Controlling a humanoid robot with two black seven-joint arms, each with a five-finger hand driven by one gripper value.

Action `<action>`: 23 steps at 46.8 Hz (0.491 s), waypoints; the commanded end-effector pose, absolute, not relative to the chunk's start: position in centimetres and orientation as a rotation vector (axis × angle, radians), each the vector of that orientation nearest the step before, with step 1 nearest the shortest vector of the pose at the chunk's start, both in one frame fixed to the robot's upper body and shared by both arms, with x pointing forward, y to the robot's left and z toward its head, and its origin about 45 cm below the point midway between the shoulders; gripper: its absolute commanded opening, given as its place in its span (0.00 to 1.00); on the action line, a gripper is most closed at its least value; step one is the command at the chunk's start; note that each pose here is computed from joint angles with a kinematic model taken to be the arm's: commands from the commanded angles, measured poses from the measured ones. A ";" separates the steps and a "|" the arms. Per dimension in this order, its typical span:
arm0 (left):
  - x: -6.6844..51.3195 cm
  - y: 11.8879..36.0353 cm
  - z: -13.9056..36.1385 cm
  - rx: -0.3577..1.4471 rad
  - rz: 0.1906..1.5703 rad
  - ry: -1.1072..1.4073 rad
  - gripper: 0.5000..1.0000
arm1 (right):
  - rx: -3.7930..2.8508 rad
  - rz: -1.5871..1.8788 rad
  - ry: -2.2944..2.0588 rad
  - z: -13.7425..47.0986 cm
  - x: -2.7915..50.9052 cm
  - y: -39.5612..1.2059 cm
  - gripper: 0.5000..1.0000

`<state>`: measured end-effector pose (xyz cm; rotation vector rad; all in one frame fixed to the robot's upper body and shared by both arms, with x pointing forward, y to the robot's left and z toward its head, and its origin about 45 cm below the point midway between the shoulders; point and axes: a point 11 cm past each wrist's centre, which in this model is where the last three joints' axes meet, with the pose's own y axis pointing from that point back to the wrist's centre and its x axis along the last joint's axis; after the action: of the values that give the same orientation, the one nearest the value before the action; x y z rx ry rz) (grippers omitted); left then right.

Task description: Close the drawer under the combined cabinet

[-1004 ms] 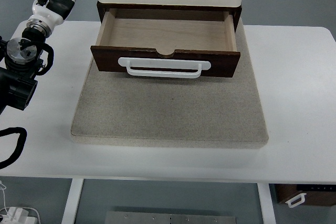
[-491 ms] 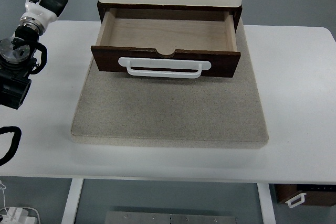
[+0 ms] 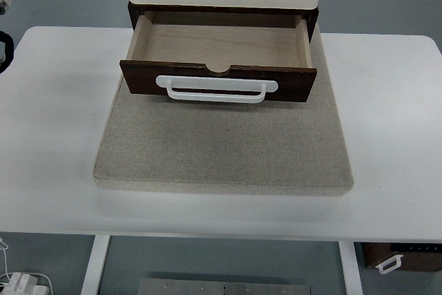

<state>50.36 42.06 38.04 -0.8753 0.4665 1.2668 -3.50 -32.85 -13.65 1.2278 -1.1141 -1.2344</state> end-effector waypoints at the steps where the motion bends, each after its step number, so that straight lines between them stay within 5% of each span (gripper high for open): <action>1: 50.2 42.7 39.9 -0.885 1.257 0.426 1.00 | 1.227 -1.235 -1.114 -13.6 -3.5 -32.9 0.90; 10: 48.9 44.2 46.8 -0.895 1.203 0.274 1.00 | 1.227 -1.235 -1.114 -13.6 -3.5 -32.9 0.90; 23: 46.0 42.7 56.1 -0.768 1.121 -0.002 1.00 | 1.227 -1.235 -1.114 -13.6 -3.5 -32.9 0.90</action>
<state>46.71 42.96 54.50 -0.8052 0.0589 1.1289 -3.48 -32.85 -13.65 1.2281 -1.1145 -1.2341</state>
